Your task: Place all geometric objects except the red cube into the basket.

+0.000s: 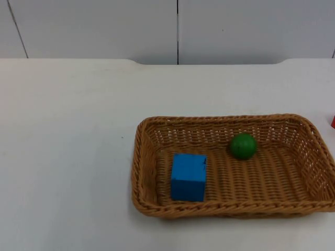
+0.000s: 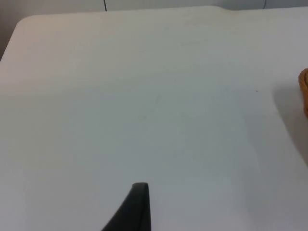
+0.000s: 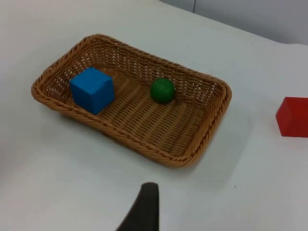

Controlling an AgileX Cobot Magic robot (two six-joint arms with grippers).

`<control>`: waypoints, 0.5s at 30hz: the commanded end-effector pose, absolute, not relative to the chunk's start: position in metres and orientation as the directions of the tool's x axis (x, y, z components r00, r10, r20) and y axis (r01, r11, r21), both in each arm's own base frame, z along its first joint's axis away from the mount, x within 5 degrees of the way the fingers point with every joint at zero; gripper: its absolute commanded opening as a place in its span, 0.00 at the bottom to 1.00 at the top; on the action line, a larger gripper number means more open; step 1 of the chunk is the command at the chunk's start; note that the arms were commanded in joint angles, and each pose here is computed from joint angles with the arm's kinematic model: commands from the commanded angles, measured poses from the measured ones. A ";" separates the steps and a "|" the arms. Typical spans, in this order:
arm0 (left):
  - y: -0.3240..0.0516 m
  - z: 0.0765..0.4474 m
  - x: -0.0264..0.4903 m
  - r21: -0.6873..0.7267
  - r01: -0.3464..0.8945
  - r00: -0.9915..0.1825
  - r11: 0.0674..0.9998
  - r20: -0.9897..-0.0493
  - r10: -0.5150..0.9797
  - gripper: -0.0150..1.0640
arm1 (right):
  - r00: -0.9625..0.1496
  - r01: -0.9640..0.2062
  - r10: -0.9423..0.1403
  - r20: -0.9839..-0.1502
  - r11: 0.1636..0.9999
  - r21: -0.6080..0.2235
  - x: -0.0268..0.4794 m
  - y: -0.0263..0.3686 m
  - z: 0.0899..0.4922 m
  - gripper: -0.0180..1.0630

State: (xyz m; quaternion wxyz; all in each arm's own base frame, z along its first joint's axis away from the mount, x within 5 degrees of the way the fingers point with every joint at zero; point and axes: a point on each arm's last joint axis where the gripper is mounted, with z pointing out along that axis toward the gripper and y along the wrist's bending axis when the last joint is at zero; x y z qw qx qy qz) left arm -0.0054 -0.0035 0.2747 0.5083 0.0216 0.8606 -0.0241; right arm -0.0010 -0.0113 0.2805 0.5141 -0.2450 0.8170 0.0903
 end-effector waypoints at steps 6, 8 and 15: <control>-0.004 0.274 -0.005 -0.030 0.060 -0.475 0.998 -0.880 0.002 0.99 | -0.349 -0.492 -0.305 -0.886 0.865 -0.104 -0.001 -0.012 0.280 0.79; -0.005 0.274 -0.005 -0.036 0.064 -0.475 0.997 -0.880 -0.001 0.99 | -0.349 -0.492 -0.305 -0.886 0.865 -0.104 -0.001 -0.012 0.280 0.79; -0.005 0.274 -0.005 -0.034 0.065 -0.475 0.997 -0.880 0.001 0.99 | -0.349 -0.492 -0.305 -0.886 0.865 -0.104 -0.001 -0.012 0.280 0.79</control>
